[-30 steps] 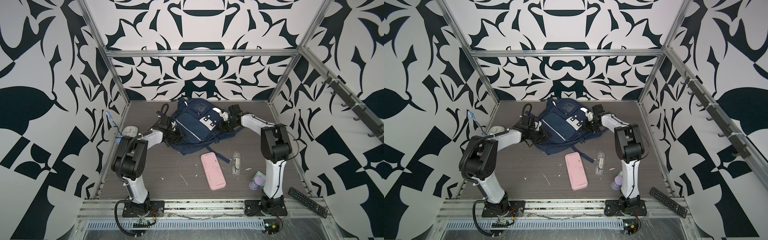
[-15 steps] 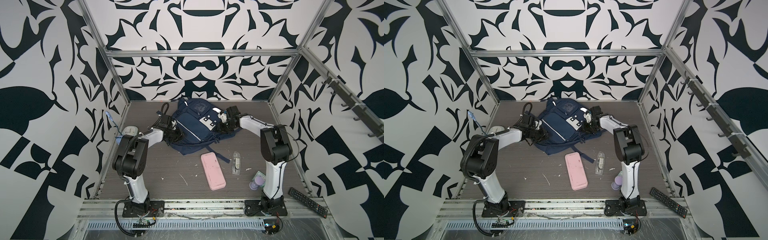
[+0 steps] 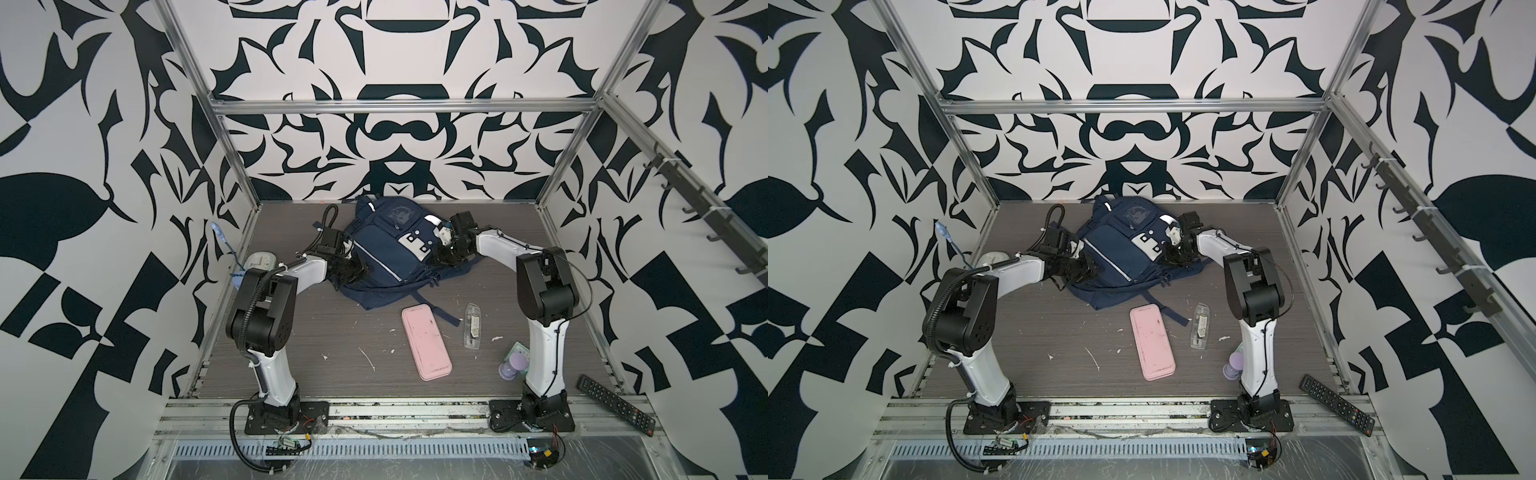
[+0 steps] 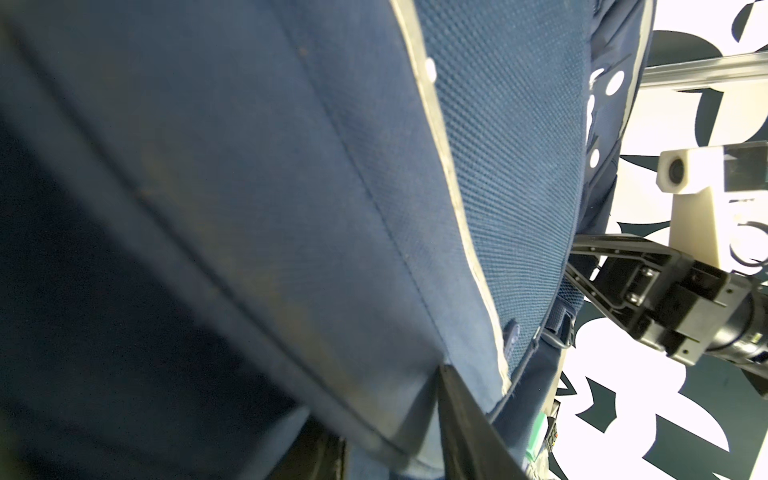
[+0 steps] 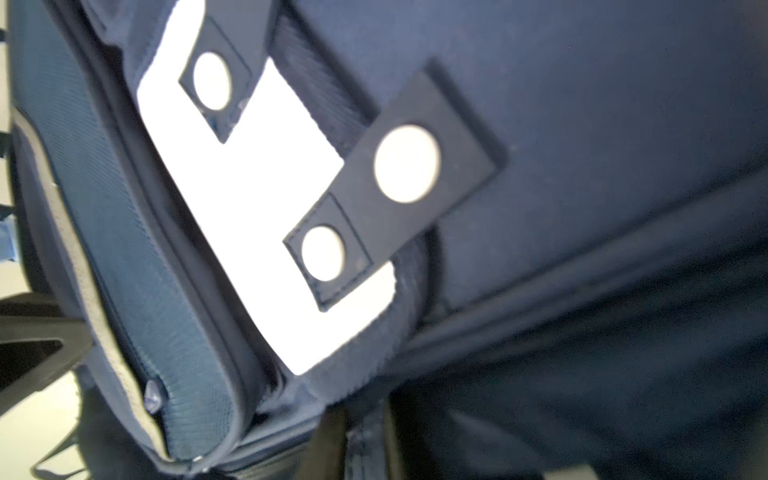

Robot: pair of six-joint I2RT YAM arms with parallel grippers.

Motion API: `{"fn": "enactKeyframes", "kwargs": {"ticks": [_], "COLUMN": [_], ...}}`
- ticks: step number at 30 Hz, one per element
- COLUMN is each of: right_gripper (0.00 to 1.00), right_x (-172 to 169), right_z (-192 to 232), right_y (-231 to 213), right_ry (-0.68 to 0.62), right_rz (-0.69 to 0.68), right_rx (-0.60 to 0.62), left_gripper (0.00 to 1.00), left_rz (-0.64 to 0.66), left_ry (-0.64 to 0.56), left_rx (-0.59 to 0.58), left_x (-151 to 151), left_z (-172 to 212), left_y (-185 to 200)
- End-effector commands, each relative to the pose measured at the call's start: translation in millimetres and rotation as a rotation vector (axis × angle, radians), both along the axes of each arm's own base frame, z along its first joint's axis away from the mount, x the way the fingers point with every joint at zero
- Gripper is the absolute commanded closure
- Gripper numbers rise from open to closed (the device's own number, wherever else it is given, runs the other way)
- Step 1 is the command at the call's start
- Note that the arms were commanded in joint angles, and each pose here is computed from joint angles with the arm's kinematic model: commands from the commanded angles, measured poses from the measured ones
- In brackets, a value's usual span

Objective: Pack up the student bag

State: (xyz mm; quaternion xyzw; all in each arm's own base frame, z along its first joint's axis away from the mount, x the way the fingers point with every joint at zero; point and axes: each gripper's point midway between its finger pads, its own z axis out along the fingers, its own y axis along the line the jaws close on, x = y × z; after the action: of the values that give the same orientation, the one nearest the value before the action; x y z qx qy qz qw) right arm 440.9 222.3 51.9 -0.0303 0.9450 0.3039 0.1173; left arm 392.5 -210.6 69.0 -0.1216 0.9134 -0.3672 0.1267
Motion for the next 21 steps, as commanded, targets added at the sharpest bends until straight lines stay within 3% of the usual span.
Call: {"fn": "enactKeyframes", "kwargs": {"ticks": [1, 12, 21], "right_gripper": [0.92, 0.98, 1.00], "right_x": [-20.2, -38.0, -42.1], "right_z": [-23.5, 20.3, 18.7], "right_y": [4.4, -7.8, -16.3], "right_ry": [0.073, -0.017, 0.007], "right_rz": [0.023, -0.038, -0.156], "right_rx": [-0.039, -0.022, 0.066], "left_gripper": [0.63, 0.64, 0.67], "left_rz": [0.007, 0.036, 0.055], "left_ry": [-0.008, -0.017, -0.020], "left_rx": [0.007, 0.009, -0.003], "left_x": [9.8, 19.3, 22.3], "left_z": [0.0, 2.8, 4.7], "left_y": [-0.1, 8.1, 12.5]}}
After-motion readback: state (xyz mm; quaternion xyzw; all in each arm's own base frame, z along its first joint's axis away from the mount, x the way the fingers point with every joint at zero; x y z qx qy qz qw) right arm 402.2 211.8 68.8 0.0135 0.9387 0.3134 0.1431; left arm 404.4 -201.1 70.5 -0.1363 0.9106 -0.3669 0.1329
